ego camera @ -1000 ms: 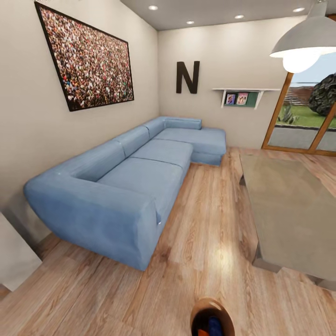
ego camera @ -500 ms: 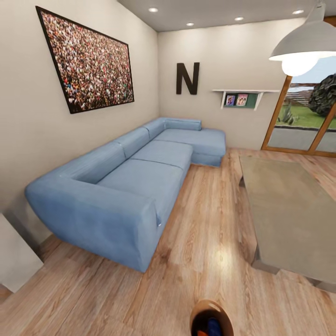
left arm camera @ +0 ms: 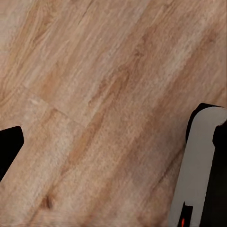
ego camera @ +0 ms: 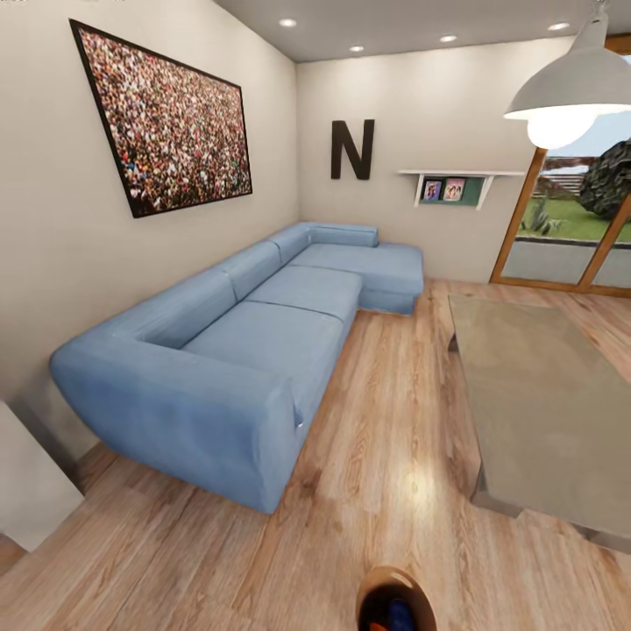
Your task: Put the three can of soda from the living room inside the tash can in the kitchen.
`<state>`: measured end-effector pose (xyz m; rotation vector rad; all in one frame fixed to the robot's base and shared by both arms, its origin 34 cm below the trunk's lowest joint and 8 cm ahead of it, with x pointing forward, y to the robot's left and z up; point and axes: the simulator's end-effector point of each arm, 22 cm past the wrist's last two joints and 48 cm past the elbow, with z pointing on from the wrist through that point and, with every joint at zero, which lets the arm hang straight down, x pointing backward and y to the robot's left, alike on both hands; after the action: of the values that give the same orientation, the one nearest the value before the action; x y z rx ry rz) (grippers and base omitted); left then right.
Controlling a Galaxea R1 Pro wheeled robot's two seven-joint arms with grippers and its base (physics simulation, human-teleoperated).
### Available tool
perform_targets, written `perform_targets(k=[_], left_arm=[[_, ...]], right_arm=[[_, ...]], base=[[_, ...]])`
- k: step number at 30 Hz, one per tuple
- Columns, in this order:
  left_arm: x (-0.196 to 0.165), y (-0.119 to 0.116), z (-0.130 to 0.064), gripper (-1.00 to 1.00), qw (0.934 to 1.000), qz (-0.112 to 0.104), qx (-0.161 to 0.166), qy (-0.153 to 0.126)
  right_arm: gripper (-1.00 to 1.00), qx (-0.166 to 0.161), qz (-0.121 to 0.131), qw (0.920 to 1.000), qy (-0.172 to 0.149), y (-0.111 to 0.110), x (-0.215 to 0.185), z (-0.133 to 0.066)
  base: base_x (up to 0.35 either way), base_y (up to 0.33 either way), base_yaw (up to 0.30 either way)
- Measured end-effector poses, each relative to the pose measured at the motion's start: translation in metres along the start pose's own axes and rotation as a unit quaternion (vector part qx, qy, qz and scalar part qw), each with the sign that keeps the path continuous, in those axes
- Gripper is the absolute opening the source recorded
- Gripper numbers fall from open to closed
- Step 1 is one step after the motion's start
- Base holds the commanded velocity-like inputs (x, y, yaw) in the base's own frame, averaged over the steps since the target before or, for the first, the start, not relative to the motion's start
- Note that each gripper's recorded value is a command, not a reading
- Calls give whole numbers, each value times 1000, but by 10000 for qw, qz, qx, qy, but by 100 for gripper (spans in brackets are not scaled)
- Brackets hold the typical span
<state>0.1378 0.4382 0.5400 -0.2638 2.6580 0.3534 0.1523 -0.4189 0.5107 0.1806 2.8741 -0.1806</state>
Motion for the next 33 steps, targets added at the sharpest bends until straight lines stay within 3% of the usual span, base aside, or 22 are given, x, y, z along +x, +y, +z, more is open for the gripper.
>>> perform_targets(k=[8, 33], left_arm=[[12, 11, -11, 100, 9991, -29, -166, 396], [38, 10, -50, 100, 9917, -138, -110, 1271]], right_arm=[[100, 0, 12, 10000, 90, -1, 4, -13], [100, -1, 1, 10000, 12, -4, -7, -47]], base=[[0, 0, 0], [0, 0, 0]])
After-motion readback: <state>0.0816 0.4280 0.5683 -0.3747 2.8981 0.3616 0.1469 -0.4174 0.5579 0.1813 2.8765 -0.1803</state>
